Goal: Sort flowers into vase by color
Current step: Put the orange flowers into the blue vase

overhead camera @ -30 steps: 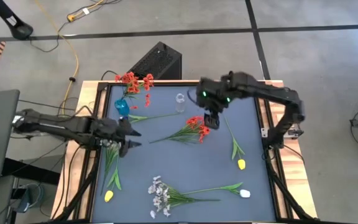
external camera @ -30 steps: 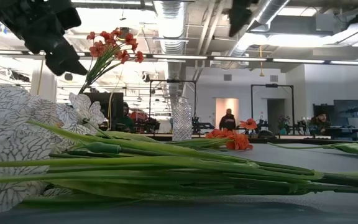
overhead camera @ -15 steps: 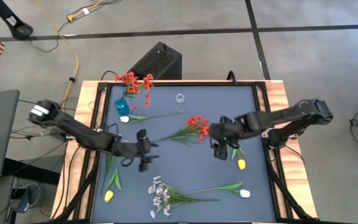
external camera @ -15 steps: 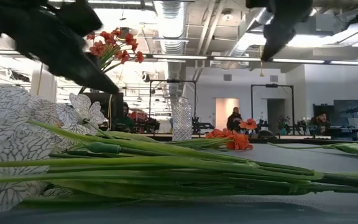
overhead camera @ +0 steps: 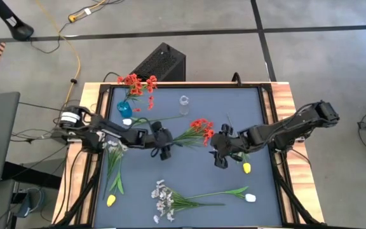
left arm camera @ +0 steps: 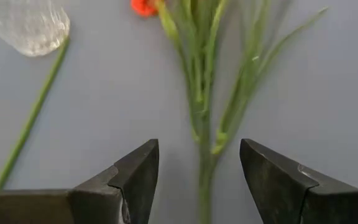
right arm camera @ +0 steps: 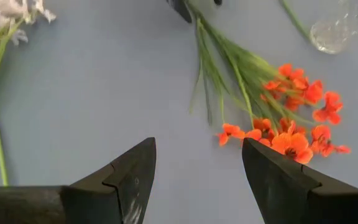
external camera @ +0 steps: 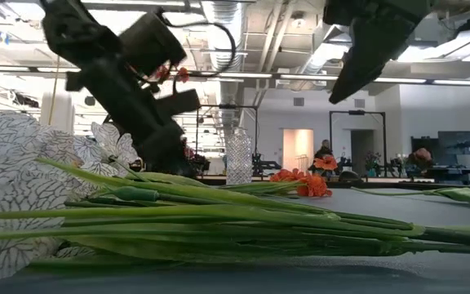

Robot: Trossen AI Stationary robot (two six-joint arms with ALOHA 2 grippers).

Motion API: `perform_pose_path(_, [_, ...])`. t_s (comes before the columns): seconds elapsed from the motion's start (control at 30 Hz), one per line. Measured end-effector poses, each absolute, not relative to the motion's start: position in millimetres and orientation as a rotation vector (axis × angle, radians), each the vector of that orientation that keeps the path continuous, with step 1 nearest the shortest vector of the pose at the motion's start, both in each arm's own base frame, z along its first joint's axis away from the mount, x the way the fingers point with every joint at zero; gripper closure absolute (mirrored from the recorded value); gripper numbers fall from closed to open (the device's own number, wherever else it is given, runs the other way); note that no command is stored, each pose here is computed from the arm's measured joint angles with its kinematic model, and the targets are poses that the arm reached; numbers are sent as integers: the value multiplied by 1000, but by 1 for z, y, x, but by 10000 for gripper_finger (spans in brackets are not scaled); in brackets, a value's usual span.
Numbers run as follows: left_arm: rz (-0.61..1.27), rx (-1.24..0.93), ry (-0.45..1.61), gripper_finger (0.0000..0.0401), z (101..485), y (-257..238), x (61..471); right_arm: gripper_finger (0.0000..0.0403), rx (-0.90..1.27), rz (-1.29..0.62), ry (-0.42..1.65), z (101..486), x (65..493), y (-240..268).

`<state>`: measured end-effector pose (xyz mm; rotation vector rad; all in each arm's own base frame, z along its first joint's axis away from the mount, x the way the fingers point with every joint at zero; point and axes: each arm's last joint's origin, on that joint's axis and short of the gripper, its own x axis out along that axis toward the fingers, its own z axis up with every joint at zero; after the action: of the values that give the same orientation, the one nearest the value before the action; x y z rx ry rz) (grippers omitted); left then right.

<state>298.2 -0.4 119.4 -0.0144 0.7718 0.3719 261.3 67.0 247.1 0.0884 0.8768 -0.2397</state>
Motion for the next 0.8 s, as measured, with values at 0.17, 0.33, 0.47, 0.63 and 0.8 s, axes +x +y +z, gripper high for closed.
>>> perform_pose_path(0.17, [353,-76,817,188,107,13,301,137,12,-226,864,248,262,68])
perform_pose_path(0.33, [266,-116,836,239,106,15,301,137,9,-234,830,250,267,61])
perform_pose_path(0.47, [209,-133,850,344,106,13,301,137,7,-230,813,252,269,59])
perform_pose_path(0.63, [169,-147,855,390,111,10,298,137,12,-224,802,253,269,60])
perform_pose_path(0.8, [109,-51,753,398,154,-8,287,137,41,-198,809,252,267,69])
